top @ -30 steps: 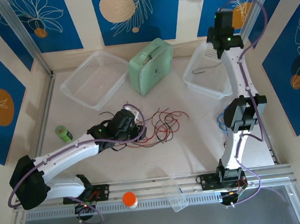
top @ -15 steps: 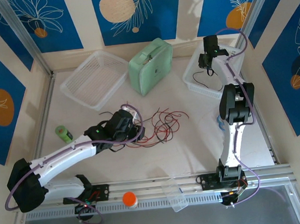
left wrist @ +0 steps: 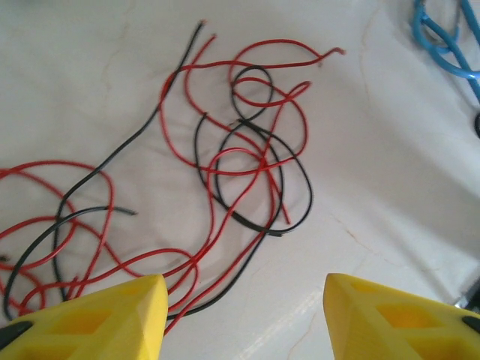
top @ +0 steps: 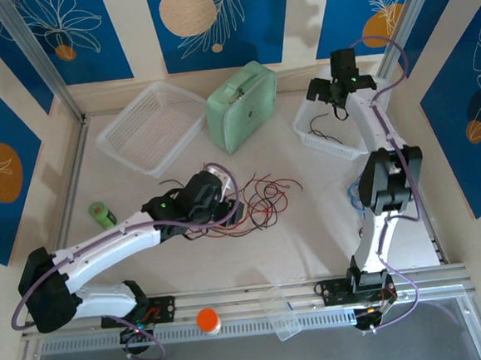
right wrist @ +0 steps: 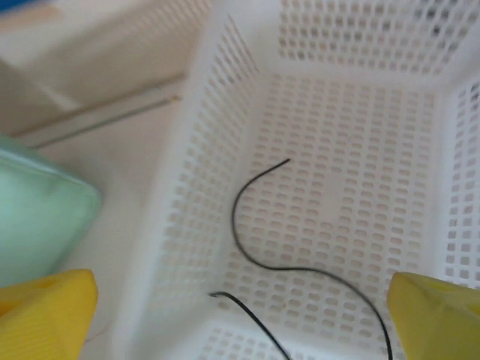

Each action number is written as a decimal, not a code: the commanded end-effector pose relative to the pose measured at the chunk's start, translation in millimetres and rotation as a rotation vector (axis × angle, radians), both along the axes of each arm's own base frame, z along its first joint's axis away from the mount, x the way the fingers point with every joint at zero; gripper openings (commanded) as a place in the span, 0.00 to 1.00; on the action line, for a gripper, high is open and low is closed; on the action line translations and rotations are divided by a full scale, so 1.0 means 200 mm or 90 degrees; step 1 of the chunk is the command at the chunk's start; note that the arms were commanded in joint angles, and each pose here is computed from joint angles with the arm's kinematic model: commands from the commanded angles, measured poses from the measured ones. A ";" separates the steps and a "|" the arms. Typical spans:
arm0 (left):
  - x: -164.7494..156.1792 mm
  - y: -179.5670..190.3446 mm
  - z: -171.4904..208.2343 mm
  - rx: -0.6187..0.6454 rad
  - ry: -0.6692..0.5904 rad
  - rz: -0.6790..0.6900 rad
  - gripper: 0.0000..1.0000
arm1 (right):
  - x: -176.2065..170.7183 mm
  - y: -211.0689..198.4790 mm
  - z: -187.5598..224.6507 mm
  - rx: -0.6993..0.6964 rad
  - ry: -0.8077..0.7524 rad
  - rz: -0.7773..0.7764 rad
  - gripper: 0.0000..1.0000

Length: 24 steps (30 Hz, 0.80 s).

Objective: Untangle the cables

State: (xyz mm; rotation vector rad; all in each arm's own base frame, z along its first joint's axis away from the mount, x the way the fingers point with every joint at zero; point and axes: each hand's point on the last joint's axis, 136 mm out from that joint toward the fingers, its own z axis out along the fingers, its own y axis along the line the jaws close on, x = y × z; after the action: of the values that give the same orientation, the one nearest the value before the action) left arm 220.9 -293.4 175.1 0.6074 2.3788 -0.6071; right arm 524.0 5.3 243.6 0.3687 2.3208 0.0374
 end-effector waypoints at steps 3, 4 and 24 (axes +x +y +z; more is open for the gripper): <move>-0.01 -0.18 0.08 -0.003 -0.024 -0.073 0.65 | -0.27 0.19 0.56 -0.017 -0.148 0.079 1.00; 0.00 -0.20 0.08 -0.004 -0.023 -0.075 0.67 | -0.33 0.22 0.61 -0.018 -0.162 0.090 1.00; 0.19 -0.79 -0.24 0.009 0.051 -0.124 0.71 | -1.44 0.34 0.22 0.160 -0.063 0.116 0.89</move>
State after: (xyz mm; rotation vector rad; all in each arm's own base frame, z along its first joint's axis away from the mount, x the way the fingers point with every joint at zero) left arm 256.8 -438.2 120.3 0.8306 2.4409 -0.7136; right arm 248.1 67.4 310.2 0.2223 2.1705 0.3753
